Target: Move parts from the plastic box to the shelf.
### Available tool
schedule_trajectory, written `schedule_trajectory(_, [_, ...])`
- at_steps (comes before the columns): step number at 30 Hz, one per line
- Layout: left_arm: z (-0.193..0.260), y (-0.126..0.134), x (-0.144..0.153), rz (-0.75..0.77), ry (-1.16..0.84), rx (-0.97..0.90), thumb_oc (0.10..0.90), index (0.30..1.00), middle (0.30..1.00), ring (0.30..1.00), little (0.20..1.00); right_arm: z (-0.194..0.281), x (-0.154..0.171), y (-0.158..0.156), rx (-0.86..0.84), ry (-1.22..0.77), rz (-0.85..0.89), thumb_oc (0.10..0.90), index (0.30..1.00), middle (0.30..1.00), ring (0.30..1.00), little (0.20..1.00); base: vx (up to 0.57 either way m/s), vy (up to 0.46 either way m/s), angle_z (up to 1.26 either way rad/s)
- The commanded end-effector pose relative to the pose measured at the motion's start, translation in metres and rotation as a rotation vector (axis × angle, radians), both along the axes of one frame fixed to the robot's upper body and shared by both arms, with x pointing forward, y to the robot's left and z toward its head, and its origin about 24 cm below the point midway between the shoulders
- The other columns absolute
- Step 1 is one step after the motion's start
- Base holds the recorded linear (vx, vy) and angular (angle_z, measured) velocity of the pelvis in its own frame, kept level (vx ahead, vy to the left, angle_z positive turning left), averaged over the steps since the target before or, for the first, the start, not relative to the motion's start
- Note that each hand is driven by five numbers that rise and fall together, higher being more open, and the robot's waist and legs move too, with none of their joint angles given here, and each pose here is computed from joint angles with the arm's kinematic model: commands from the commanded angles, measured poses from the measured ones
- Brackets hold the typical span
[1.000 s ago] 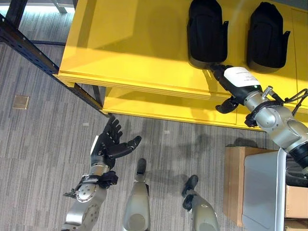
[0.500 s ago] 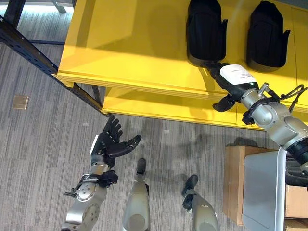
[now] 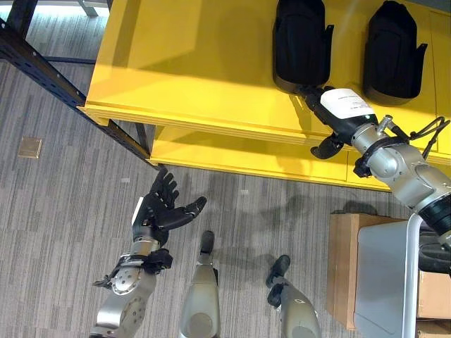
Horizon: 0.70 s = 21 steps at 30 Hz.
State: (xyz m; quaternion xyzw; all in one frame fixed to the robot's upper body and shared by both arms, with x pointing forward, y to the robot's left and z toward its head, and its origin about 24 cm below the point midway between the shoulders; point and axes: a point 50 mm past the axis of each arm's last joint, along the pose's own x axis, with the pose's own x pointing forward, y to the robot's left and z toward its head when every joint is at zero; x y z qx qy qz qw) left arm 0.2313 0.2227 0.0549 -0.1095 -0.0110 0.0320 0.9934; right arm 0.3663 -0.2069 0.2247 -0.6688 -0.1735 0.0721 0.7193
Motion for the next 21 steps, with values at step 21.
schedule_trajectory(21, [0.0414,0.0094,-0.0046,0.015,-0.223,0.031,0.900,1.000,1.000,1.000,1.000,0.0618,-0.0064,0.0270,0.042,-0.228,0.119,0.900,1.000,1.000,1.000,1.000,0.00,0.000,0.00])
